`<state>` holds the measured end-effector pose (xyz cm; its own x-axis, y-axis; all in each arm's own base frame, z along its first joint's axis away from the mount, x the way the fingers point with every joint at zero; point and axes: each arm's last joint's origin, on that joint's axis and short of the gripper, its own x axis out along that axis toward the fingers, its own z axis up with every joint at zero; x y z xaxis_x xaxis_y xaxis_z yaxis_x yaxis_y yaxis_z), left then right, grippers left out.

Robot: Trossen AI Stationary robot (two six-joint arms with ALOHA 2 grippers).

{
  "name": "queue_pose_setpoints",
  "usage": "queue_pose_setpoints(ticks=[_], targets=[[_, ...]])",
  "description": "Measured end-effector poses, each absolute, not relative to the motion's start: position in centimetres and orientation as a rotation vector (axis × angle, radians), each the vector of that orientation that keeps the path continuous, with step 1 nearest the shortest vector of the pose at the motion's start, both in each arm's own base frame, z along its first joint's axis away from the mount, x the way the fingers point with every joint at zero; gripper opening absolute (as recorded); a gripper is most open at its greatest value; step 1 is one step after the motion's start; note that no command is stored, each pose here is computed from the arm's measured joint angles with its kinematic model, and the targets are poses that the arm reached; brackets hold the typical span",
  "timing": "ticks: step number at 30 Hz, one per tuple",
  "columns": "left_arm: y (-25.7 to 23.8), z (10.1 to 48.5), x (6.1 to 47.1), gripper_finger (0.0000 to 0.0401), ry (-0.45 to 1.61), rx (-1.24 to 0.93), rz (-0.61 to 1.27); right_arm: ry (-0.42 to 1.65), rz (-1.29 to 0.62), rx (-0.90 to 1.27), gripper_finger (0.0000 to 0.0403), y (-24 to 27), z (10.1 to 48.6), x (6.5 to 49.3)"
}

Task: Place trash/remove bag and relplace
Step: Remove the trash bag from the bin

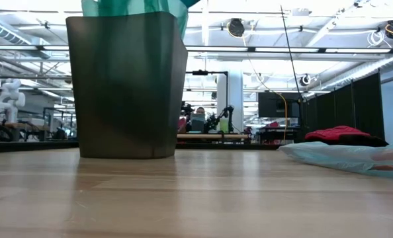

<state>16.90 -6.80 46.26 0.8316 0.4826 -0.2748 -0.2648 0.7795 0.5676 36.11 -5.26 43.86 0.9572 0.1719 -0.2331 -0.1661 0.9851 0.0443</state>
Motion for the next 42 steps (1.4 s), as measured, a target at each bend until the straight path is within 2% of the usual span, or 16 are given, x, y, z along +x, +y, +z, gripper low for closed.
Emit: queue_pose_setpoints(ticks=[5, 11, 17, 24, 32, 37, 42], targets=[[-5.3, 46.8, 14.5, 0.0138, 0.406, 0.458, 0.445, 0.243, 0.191, 0.002, 0.0000, -4.6, 43.8, 36.2], [-4.2, 47.0, 13.5, 0.0138, 0.404, 0.390, 0.455, 0.237, 0.208, -0.016, 0.0000, -4.1, 44.0, 36.1], [-4.1, 47.0, 13.2, 0.0138, 0.401, 0.357, 0.424, 0.195, 0.189, -0.064, 0.0000, -3.9, 46.2, 35.3], [-4.3, 46.0, 14.6, 0.0138, 0.488, 0.390, 0.409, 0.160, 0.188, -0.086, 0.0000, -3.7, 48.8, 34.1], [-4.0, 43.4, 16.8, 0.0138, 0.533, 0.404, 0.408, 0.193, 0.199, -0.100, 0.0000, -3.6, 48.3, 34.4], [-3.8, 42.5, 19.4, 0.0138, 0.435, 0.417, 0.178, 0.219, 0.218, -0.111, 0.0000, -3.4, 47.6, 35.0], [-1.6, 42.3, 20.5, 0.0138, 0.384, 0.381, 0.163, 0.226, 0.235, -0.125, 0.0000, -2.9, 47.4, 35.3]])
